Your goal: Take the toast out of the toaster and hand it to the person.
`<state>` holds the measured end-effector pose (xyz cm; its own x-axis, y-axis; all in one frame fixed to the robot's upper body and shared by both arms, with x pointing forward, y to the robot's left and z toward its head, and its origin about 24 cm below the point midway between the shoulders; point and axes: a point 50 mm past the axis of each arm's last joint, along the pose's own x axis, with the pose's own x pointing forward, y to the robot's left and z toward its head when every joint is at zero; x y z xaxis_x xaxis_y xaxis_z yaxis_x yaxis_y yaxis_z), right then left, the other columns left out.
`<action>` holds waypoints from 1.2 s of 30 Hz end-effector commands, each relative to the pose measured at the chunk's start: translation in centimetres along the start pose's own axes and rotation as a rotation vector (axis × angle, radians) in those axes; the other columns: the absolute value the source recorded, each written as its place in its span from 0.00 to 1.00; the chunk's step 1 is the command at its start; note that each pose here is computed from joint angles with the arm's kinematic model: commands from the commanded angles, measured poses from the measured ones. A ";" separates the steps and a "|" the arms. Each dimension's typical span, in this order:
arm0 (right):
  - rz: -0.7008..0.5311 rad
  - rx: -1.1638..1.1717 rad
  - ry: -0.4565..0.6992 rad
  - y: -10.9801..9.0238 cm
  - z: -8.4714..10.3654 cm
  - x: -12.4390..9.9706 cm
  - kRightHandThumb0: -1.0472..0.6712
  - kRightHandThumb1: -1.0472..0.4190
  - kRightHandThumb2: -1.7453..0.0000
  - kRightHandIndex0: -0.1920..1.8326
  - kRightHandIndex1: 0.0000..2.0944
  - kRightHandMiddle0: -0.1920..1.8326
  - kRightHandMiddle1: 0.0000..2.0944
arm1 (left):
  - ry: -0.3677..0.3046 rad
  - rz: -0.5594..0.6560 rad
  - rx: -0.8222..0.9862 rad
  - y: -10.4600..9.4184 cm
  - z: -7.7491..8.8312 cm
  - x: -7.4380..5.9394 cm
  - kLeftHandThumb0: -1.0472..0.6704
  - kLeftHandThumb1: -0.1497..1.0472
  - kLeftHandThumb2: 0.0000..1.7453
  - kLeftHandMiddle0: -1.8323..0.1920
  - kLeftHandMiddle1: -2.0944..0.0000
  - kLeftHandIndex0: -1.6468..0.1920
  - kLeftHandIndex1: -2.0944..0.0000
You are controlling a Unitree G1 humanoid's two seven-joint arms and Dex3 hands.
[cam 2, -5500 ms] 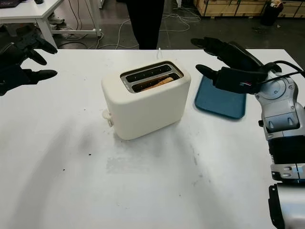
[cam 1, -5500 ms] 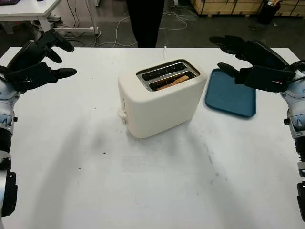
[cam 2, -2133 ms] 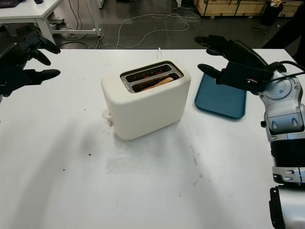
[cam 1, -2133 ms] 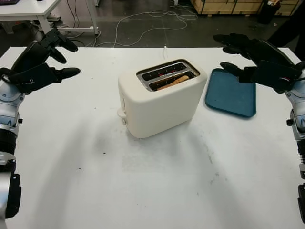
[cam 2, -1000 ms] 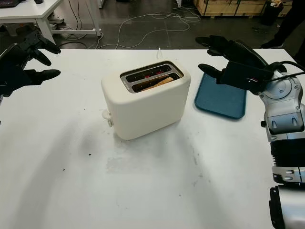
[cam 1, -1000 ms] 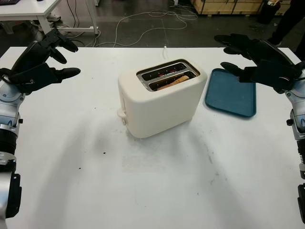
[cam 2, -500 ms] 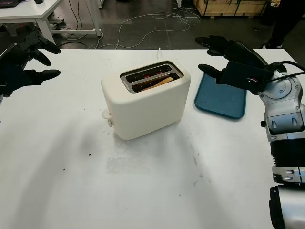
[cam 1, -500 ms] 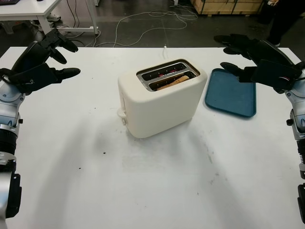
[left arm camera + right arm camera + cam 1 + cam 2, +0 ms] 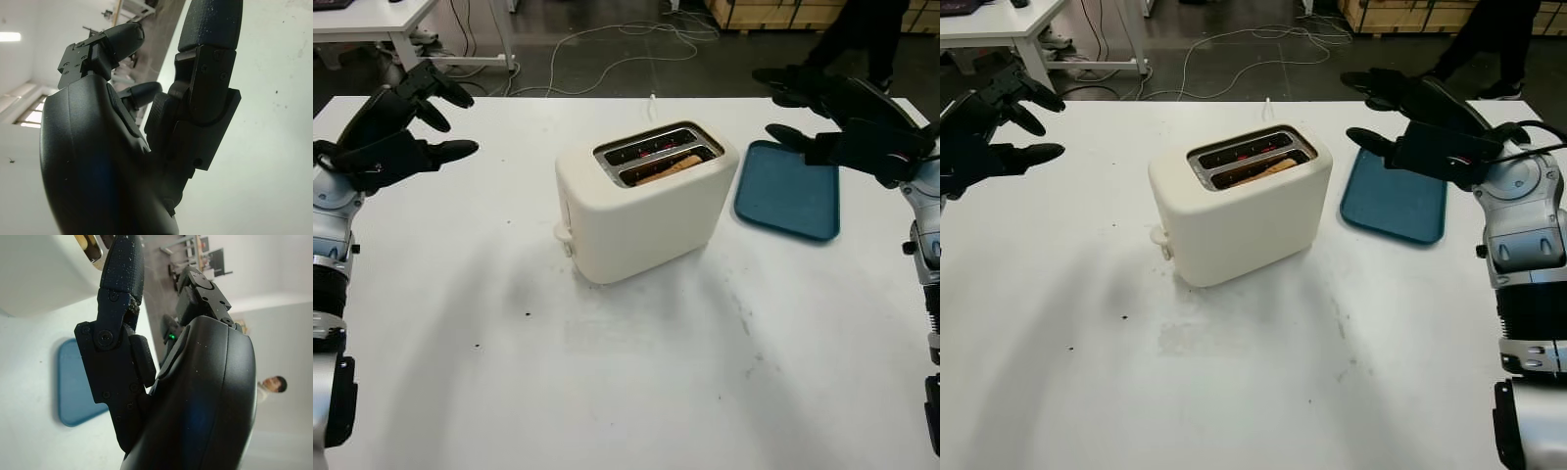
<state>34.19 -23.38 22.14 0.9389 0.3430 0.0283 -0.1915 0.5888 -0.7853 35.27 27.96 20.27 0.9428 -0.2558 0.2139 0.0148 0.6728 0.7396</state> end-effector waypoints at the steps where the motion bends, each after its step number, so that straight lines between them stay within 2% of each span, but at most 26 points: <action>1: -0.015 -0.003 -0.007 -0.5 0.3 -0.2 0.12 0.09 0.67 0.10 0.28 0.23 0.00 | -0.010 0.009 0.011 0.2 0.2 0.0 0.00 0.89 0.16 0.91 0.19 0.90 0.33; 27: -0.042 0.011 -0.009 -0.8 0.7 0.0 0.12 0.09 0.69 0.11 0.27 0.24 0.01 | -0.005 0.016 -0.015 0.3 0.1 -0.1 0.00 0.89 0.16 0.91 0.17 0.90 0.30; 36: -0.018 -0.008 -0.005 -0.6 0.5 -0.2 0.12 0.09 0.69 0.11 0.27 0.24 0.01 | 0.001 0.017 -0.018 0.3 0.2 -0.1 0.00 0.89 0.16 0.91 0.17 0.90 0.30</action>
<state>34.06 -23.37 22.50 0.9413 0.3355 0.0364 -0.1820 0.5957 -0.7823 35.23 27.83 20.51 0.9422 -0.2532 0.2194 0.0090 0.6736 0.7391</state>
